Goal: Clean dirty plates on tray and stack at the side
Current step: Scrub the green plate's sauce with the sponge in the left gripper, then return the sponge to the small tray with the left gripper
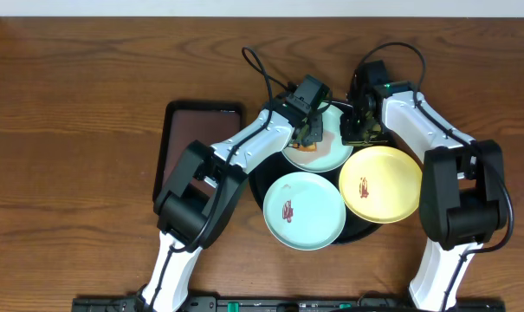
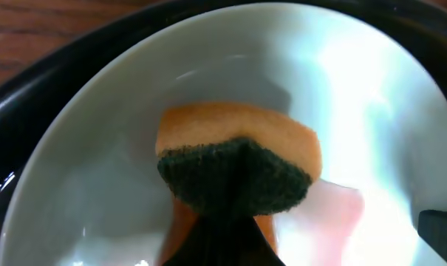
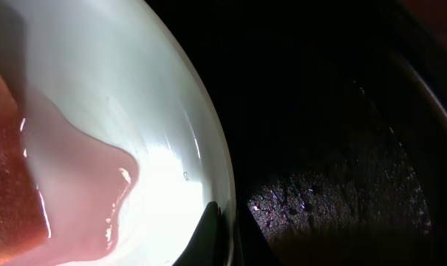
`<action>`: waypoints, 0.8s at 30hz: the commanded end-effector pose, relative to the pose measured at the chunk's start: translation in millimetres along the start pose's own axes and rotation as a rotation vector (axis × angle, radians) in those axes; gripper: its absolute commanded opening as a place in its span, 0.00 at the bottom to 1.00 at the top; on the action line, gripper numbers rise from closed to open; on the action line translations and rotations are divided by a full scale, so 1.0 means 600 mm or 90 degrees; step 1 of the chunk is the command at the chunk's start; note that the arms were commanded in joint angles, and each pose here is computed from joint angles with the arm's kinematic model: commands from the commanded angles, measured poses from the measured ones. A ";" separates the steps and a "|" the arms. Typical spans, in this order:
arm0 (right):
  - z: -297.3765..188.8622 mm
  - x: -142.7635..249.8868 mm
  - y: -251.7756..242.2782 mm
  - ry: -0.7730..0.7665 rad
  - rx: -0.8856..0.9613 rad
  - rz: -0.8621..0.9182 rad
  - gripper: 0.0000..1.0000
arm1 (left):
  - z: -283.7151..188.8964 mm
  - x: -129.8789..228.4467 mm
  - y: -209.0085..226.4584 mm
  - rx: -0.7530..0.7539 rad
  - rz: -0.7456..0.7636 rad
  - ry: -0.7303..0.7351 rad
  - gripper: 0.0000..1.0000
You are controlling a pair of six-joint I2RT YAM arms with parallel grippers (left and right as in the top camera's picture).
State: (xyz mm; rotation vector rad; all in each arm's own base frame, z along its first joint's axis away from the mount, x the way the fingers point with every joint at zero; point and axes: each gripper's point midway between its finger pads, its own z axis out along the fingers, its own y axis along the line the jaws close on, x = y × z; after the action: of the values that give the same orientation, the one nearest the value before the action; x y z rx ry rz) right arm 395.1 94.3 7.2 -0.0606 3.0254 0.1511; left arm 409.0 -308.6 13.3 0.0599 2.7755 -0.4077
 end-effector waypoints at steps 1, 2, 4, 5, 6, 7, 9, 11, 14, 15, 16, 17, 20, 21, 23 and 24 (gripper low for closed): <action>0.008 0.013 -0.020 0.017 0.054 -0.027 0.01 | 0.022 0.015 0.073 -0.110 0.005 0.022 0.07; 0.008 0.013 -0.020 0.017 0.054 -0.027 0.01 | 0.018 0.011 0.098 -0.151 0.009 0.016 0.07; 0.008 0.014 -0.020 0.017 0.055 -0.027 0.01 | 0.002 0.003 0.155 -0.248 0.019 0.003 0.07; 0.008 0.013 -0.020 0.017 0.055 -0.027 0.01 | -0.006 -0.001 0.170 -0.277 0.024 0.000 0.07; 0.008 0.013 -0.020 0.017 0.055 -0.027 0.01 | -0.015 -0.006 0.183 -0.303 0.028 -0.003 0.07; 0.008 0.013 -0.020 0.017 0.055 -0.026 0.01 | -0.025 -0.013 0.190 -0.323 0.033 -0.007 0.07; 0.008 0.014 -0.020 0.017 0.055 -0.026 0.01 | -0.045 -0.029 0.193 -0.348 0.042 -0.016 0.07; 0.008 0.013 -0.022 0.016 0.059 -0.026 0.01 | -0.067 -0.048 0.188 -0.364 0.045 -0.027 0.07; 0.008 0.012 -0.028 0.014 0.071 -0.027 0.01 | -0.101 -0.073 0.169 -0.358 0.043 -0.038 0.07; 0.007 0.011 -0.029 0.013 0.074 -0.027 0.01 | -0.112 -0.081 0.163 -0.355 0.041 -0.043 0.07; 0.007 0.011 -0.030 0.012 0.075 -0.027 0.01 | -0.127 -0.090 0.160 -0.352 0.038 -0.049 0.07; 0.007 0.010 -0.030 0.010 0.077 -0.027 0.01 | -0.141 -0.099 0.159 -0.349 0.033 -0.057 0.08; 0.007 0.008 -0.032 0.008 0.080 -0.027 0.01 | -0.182 -0.115 0.164 -0.341 0.016 -0.069 0.07; 0.007 0.007 -0.032 0.005 0.080 -0.027 0.01 | -0.196 -0.115 0.168 -0.332 0.006 -0.065 0.07; 0.007 0.005 -0.031 0.003 0.080 -0.027 0.01 | -0.219 -0.112 0.179 -0.310 -0.016 -0.047 0.07; 0.007 0.004 -0.031 0.000 0.079 -0.027 0.01 | -0.230 -0.109 0.187 -0.299 -0.030 -0.036 0.07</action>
State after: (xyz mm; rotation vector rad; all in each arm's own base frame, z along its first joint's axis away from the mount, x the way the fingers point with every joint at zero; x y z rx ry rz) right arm 394.1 102.4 7.7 -0.0957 3.0212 0.1420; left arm 433.5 -177.6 87.6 -0.0640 2.7759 0.3184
